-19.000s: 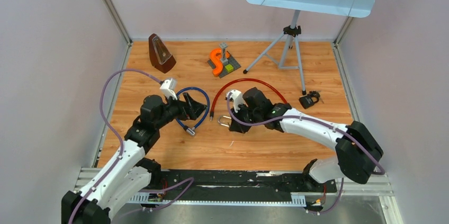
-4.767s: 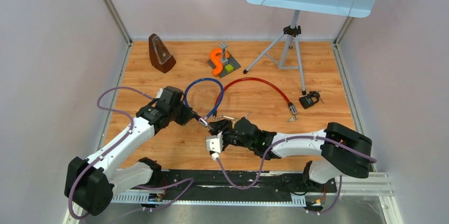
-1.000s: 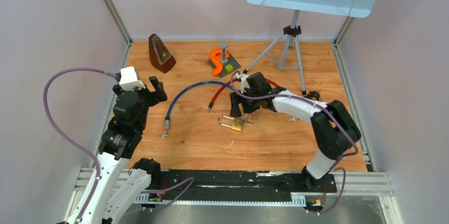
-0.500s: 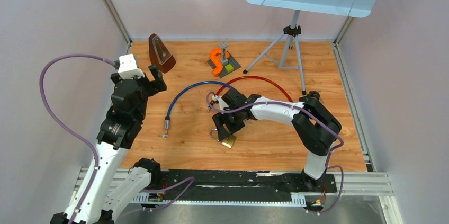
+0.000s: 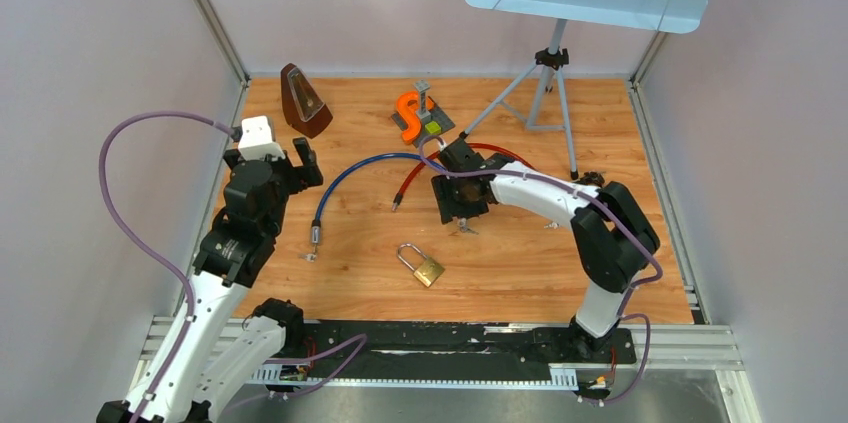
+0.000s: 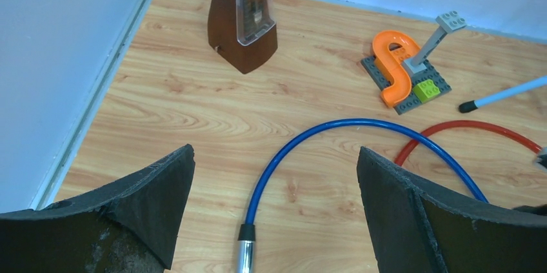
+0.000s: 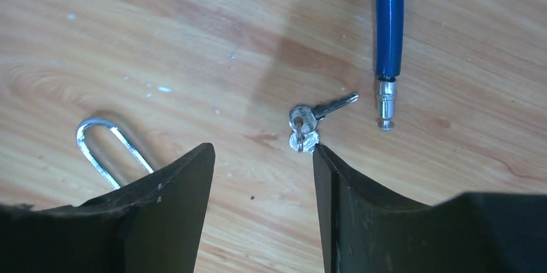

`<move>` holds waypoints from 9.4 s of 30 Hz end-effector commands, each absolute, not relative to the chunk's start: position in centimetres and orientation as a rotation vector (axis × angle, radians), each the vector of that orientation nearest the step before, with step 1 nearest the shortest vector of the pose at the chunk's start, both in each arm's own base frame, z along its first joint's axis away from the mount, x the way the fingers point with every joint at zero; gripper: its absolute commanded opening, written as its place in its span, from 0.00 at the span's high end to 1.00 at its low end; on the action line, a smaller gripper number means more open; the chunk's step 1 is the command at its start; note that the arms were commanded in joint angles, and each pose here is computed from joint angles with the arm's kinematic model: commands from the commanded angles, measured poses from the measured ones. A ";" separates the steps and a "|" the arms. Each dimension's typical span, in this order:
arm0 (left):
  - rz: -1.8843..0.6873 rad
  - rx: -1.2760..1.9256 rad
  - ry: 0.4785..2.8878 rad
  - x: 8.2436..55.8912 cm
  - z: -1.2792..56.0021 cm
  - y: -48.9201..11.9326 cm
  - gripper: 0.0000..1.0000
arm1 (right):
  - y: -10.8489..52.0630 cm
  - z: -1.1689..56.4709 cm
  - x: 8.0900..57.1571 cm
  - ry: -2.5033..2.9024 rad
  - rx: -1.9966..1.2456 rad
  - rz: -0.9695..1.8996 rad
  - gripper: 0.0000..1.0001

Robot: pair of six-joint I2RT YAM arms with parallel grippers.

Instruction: Unlock with the key

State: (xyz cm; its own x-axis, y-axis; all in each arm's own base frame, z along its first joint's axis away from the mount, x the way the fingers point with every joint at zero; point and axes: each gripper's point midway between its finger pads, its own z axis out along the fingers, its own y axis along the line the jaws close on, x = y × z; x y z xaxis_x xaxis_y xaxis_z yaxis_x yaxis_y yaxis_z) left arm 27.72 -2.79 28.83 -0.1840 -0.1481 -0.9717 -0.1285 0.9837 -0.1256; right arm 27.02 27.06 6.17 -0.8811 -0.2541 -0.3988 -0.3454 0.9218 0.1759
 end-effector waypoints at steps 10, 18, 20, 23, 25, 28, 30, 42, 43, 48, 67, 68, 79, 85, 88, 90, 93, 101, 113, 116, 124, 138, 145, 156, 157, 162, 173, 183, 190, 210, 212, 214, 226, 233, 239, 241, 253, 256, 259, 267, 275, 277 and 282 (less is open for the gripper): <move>-0.055 -0.161 1.727 27.7 29.4 -3.9 0.00 | 25.0 1.2 26.5 2.845 -0.351 0.019 0.62; -0.327 -0.030 1.776 27.5 28.6 -8.9 0.00 | 25.0 2.7 23.6 2.795 -0.574 0.108 0.99; -0.437 -0.012 1.812 27.1 27.8 -10.7 0.00 | 24.9 3.4 23.1 2.764 -0.603 0.143 1.00; -0.620 -0.030 1.871 26.6 26.0 -13.4 0.00 | 25.4 4.9 22.9 2.672 -0.656 0.253 1.00; -0.752 -0.045 1.911 26.3 24.8 -15.2 0.00 | 26.0 6.1 23.0 2.591 -0.691 0.335 1.00; -0.956 -0.061 1.997 25.5 22.2 -18.1 0.00 | 27.1 8.0 23.3 2.469 -0.737 0.442 1.00; -1.110 -0.131 2.030 25.1 21.4 -19.7 0.00 | 27.9 9.5 23.6 2.373 -0.757 0.503 1.00; -1.431 -0.113 2.168 25.2 18.7 -24.6 0.01 | 31.8 17.1 23.2 1.956 -1.008 0.751 1.00; -1.449 -0.101 2.179 25.3 18.8 -25.0 0.01 | 32.0 17.4 22.9 1.929 -1.040 0.762 1.00; -1.547 -0.055 2.236 25.3 18.8 -26.5 0.05 | 32.9 18.4 20.8 1.777 -1.220 0.800 1.00; -1.633 0.093 2.370 23.7 17.4 -29.5 0.63 | 33.6 18.2 20.8 1.671 -1.390 0.658 1.00; -1.628 0.098 2.367 23.7 17.4 -29.5 0.67 | 33.7 18.1 20.8 1.671 -1.396 0.649 1.00; -1.390 0.201 2.072 25.9 21.1 -27.8 1.00 | 33.2 17.8 21.0 1.766 -1.287 0.621 0.82; -1.174 0.239 1.682 27.8 26.9 -25.2 1.00 | 33.3 18.8 20.1 1.856 -1.057 0.780 0.51; -1.131 0.244 1.501 27.8 29.8 -24.3 1.00 | 33.2 21.3 20.1 1.812 -0.898 0.910 0.48; -1.137 0.226 1.376 27.7 31.6 -23.9 1.00 | 32.6 24.1 20.7 1.723 -0.780 1.010 0.47; -1.223 0.184 1.200 26.8 34.0 -23.6 1.00 | 31.4 28.5 20.9 1.559 -0.634 1.165 0.44; -1.545 0.124 1.015 24.1 37.2 -25.9 1.00 | 29.8 34.6 22.0 1.337 -0.487 1.299 0.42; -1.647 0.090 0.976 23.1 39.2 -27.4 1.00 | 29.0 36.7 23.1 1.241 -0.378 1.364 0.52; -1.659 0.092 0.975 23.1 39.3 -27.6 1.00 | 29.4 37.0 22.6 1.224 -0.401 1.401 0.58; -1.680 0.092 0.975 22.9 39.5 -28.1 1.00 | 30.2 36.9 22.0 1.207 -0.458 1.459 0.70; -1.712 0.097 0.971 22.4 39.6 -28.7 1.00 | 30.7 36.5 21.9 1.210 -0.468 1.501 0.93; -1.687 0.068 0.984 22.7 38.9 -28.4 0.83 | 30.6 35.5 21.9 1.254 -0.486 1.497 1.00; -1.178 -0.007 1.490 26.3 32.1 -25.8 0.01 | 27.3 30.1 24.8 1.507 -0.281 1.336 1.00; -1.072 -0.005 1.558 26.7 31.3 -24.9 0.01 | 26.9 29.7 24.9 1.521 -0.262 1.319 1.00; -0.781 -0.066 1.880 27.4 25.5 -22.2 0.00 | 25.2 27.4 25.2 1.599 -0.198 1.236 1.00; -0.533 0.242 2.610 22.8 11.6 -23.9 0.00 | 23.5 24.3 25.1 1.698 -0.141 1.130 1.00; -0.477 0.816 2.660 18.1 8.4 -28.1 0.05 | 22.0 23.1 25.5 1.733 -0.104 1.044 1.00; -0.502 1.008 2.663 16.3 6.7 -29.4 0.20 | 20.7 23.1 25.2 1.716 -0.081 1.012 1.00; 0.115 0.797 2.680 23.0 1.7 -23.3 0.52 | 20.1 22.8 24.9 1.715 -0.068 1.015 1.00; 0.177 0.744 2.677 24.4 1.6 -22.1 0.52 | 20.2 22.9 24.9 1.714 -0.071 1.021 1.00; 0.216 0.691 2.689 25.4 1.5 -21.0 0.52 | 20.3 22.9 24.8 1.712 -0.072 1.027 1.00; 0.109 0.325 2.693 25.3 5.5 -17.8 0.24 | 20.0 23.6 24.5 1.691 -0.078 1.030 1.00; -0.026 0.410 2.806 20.1 5.1 -17.9 0.13 | 19.9 23.5 24.5 1.694 -0.075 1.030 1.00; 0.021 0.465 2.888 18.4 2.4 -17.5 0.24 | 19.9 23.5 24.5 1.696 -0.074 1.033 1.00; 0.034 0.477 2.900 18.4 1.8 -17.5 0.29 | 20.0 23.7 24.5 1.692 -0.075 1.037 1.00; 0.528 0.226 2.700 26.7 1.6 -13.2 0.53 | 19.9 23.8 24.3 1.690 -0.095 1.034 1.00; 0.617 0.161 2.627 29.3 2.0 -12.4 0.49 | 20.0 23.7 24.2 1.689 -0.100 1.045 1.00; 0.598 0.094 2.567 32.4 2.8 -12.5 0.48 | 20.1 23.6 23.9 1.685 -0.105 1.059 1.00; 0.406 -0.089 2.500 34.1 7.1 -13.2 0.32 | 20.1 24.4 23.2 1.656 -0.120 1.085 1.00; 0.025 -0.241 2.516 29.8 10.7 -14.9 0.04 | 20.4 24.2 23.2 1.668 -0.117 1.106 1.00; -0.042 -0.263 2.544 28.7 10.2 -15.4 0.03 | 20.4 24.1 23.2 1.673 -0.116 1.110 1.00; -0.127 -0.338 2.582 27.6 8.9 -16.0 0.03 | 20.6 24.0 23.1 1.680 -0.109 1.128 1.00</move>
